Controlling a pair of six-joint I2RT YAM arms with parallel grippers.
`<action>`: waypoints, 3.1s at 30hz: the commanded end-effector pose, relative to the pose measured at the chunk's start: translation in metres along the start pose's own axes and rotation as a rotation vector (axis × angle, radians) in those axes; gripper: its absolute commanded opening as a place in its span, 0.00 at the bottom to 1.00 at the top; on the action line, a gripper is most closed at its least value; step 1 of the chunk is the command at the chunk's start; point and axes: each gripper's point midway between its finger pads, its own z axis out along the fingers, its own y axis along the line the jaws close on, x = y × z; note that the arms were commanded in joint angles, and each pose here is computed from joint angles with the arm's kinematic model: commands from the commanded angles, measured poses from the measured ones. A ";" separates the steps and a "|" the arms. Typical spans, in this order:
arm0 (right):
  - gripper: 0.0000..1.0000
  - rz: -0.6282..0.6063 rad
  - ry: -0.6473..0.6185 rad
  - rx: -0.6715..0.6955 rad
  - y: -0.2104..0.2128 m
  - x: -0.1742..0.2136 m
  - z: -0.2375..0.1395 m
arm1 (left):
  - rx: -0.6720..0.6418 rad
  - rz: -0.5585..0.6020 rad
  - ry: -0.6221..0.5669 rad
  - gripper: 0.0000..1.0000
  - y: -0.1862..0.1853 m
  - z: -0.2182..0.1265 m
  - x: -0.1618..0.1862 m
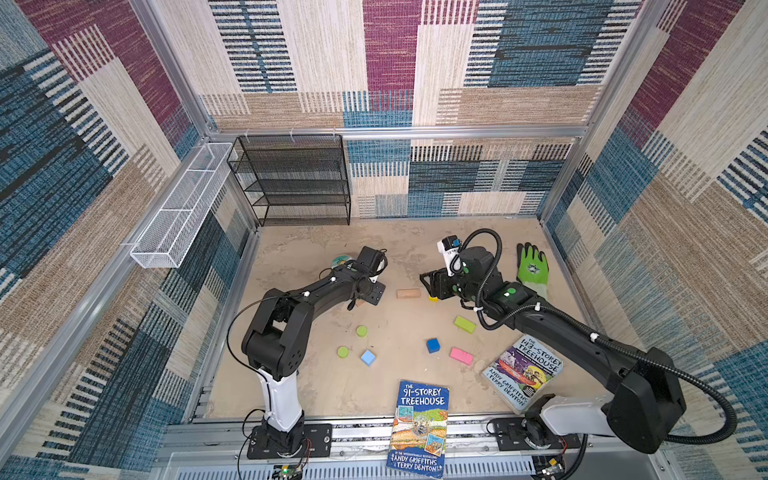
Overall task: Build the wood block tower
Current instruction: 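Reach the left gripper to the plank marked 45 by the canister and grasp, then carry the 45 plank with the left gripper and set it beside the first plank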
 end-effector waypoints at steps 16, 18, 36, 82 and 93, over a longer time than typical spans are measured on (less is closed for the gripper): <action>0.68 0.007 -0.058 -0.004 0.002 -0.012 -0.010 | 0.041 -0.003 0.176 0.70 -0.005 0.022 0.020; 0.69 0.006 -0.059 0.000 0.001 -0.012 -0.011 | 0.043 -0.005 0.180 0.70 -0.005 0.023 0.020; 0.69 0.009 -0.072 0.012 -0.001 -0.012 -0.016 | 0.099 -0.003 0.208 0.18 -0.015 0.020 0.031; 0.72 0.085 -0.211 0.025 -0.048 -0.029 -0.065 | 0.345 0.666 0.109 0.07 -0.182 -0.007 0.007; 0.72 0.095 -0.197 0.020 -0.050 -0.026 -0.060 | 0.332 0.690 0.116 0.44 -0.182 0.001 0.007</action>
